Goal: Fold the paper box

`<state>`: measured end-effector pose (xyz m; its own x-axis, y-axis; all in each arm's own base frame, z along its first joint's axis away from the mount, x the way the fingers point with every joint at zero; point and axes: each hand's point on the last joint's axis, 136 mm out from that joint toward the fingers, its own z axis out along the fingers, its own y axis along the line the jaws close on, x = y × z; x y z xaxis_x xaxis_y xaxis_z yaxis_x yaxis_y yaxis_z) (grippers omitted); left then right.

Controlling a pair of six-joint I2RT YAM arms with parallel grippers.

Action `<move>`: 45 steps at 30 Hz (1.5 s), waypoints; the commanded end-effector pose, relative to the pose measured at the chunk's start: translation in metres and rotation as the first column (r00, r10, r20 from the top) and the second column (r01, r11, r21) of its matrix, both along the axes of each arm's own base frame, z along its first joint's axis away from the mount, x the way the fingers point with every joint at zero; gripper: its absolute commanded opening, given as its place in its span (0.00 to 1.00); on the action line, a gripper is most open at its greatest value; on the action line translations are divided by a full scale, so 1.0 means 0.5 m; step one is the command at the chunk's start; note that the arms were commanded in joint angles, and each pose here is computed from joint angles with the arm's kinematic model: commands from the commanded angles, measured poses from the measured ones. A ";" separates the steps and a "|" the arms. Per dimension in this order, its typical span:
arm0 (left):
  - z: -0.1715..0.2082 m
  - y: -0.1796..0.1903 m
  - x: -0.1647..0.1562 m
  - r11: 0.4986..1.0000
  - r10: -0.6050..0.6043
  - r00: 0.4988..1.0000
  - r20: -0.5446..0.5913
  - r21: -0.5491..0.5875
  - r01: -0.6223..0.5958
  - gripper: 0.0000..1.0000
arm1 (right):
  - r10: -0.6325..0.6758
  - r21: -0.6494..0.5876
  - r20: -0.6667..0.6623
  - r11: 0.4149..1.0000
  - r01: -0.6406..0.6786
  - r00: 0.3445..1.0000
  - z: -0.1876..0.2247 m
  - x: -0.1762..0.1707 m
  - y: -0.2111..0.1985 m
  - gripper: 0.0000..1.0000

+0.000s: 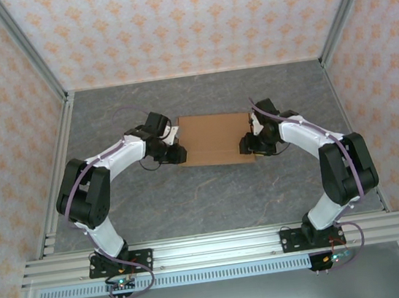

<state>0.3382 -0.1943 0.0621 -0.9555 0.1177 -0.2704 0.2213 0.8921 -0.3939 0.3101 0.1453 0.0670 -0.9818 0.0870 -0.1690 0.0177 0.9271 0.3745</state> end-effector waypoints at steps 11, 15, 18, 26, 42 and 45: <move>0.013 -0.003 -0.008 1.000 0.007 1.000 0.008 0.003 -0.007 0.32 | -0.026 0.084 0.017 0.996 0.025 1.000 0.014 0.005 0.026 0.46; 0.013 0.029 -0.001 0.995 0.031 0.999 0.040 0.097 -0.035 0.35 | -0.028 0.059 0.018 0.998 0.027 0.999 0.012 0.005 0.018 0.48; 0.015 0.040 0.003 0.991 0.036 0.998 0.053 0.130 -0.042 0.37 | -0.028 0.048 0.020 0.998 0.027 0.999 0.014 0.006 0.015 0.48; 0.001 0.022 0.010 0.994 0.026 0.999 0.041 0.101 -0.030 0.38 | -0.029 0.055 0.020 0.998 0.028 0.999 0.012 0.007 0.017 0.48; -0.008 0.004 0.020 0.997 0.033 0.998 0.050 0.068 -0.037 0.33 | -0.029 0.103 0.010 0.994 0.028 1.000 0.006 0.007 0.032 0.46; -0.009 0.000 0.021 0.998 0.032 0.998 0.050 0.061 -0.035 0.31 | -0.030 0.095 0.014 0.995 0.028 0.999 0.006 0.008 0.030 0.45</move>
<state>0.3453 -0.1837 0.0614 -0.9482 0.0974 -0.3023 0.1945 0.9305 -0.3104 0.3129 0.1544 0.0663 -0.9779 0.1315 -0.1624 0.0487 0.8992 0.4349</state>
